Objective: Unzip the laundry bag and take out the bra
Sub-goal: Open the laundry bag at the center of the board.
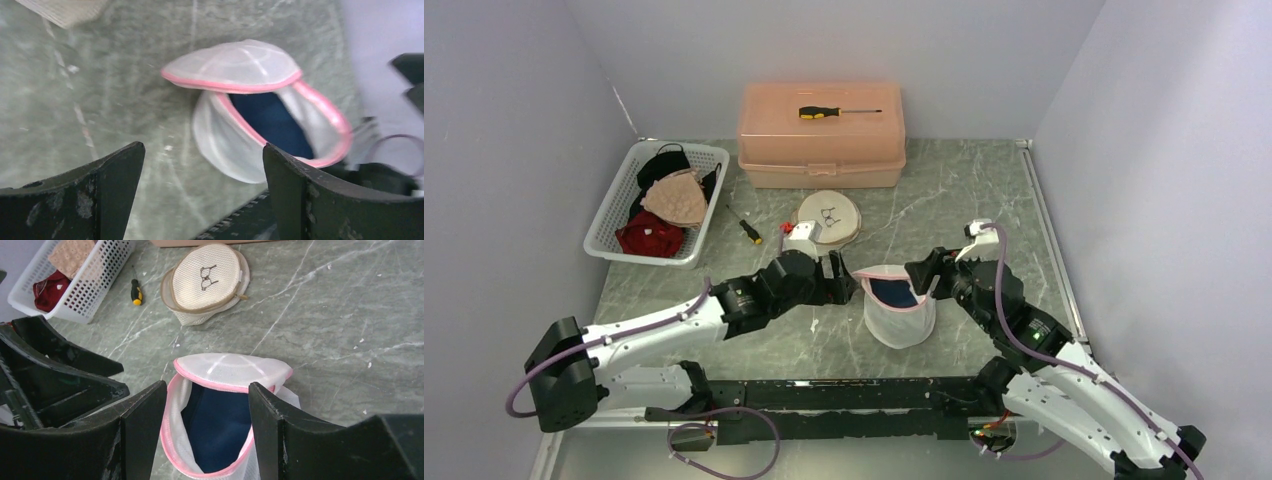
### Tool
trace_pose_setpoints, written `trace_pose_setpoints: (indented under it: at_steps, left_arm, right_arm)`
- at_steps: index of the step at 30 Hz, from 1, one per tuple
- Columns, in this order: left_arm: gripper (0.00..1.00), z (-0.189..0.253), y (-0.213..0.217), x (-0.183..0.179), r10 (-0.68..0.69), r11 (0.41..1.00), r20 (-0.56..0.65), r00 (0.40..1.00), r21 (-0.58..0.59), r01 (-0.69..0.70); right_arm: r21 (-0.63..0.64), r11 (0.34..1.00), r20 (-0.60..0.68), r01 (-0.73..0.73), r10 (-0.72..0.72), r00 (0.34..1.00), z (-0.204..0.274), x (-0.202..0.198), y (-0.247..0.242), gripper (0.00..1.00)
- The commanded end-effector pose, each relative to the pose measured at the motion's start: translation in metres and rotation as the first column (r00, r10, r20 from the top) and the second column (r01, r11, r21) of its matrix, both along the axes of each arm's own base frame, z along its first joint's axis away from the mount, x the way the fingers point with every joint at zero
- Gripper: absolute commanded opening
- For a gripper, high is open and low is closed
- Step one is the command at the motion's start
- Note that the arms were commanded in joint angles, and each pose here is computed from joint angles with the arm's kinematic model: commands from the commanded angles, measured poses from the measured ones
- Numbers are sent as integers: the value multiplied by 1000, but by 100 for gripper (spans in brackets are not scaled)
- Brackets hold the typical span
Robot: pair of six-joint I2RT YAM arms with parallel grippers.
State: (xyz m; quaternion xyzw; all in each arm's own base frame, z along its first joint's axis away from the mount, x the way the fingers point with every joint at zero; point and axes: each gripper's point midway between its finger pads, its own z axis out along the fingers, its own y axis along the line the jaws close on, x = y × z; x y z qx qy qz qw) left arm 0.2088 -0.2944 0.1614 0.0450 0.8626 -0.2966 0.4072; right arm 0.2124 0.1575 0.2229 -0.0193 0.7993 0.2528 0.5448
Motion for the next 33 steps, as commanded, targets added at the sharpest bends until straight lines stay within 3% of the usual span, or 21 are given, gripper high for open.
trace_pose_setpoints:
  at_steps: [1,3,11,15,24,27,33]
  left_arm:
    - [93,48,-23,-12,41,926,-189,981,-363,-108]
    - [93,56,-25,-9,56,893,-222,973,-424,-148]
    - [83,23,-48,-9,123,917,-489,864,-277,-288]
    - [81,12,-63,-6,103,918,-510,854,-282,-278]
    - [64,-12,-67,-5,129,943,-543,830,-191,-272]
    - [52,-23,-65,-2,150,946,-536,831,-168,-279]
    - [10,-38,-54,2,180,960,-510,841,-95,-263]
  right_arm:
    - [43,999,40,-7,5,999,12,7,8,64]
    - [44,999,39,-3,1,999,11,8,9,64]
    - [37,999,36,10,-11,999,10,11,8,64]
    - [51,999,39,2,-3,999,12,9,8,64]
    - [60,998,23,-19,17,1000,6,4,11,64]
    - [54,998,19,-41,40,999,5,4,16,64]
    - [17,992,23,-129,128,991,11,1,29,64]
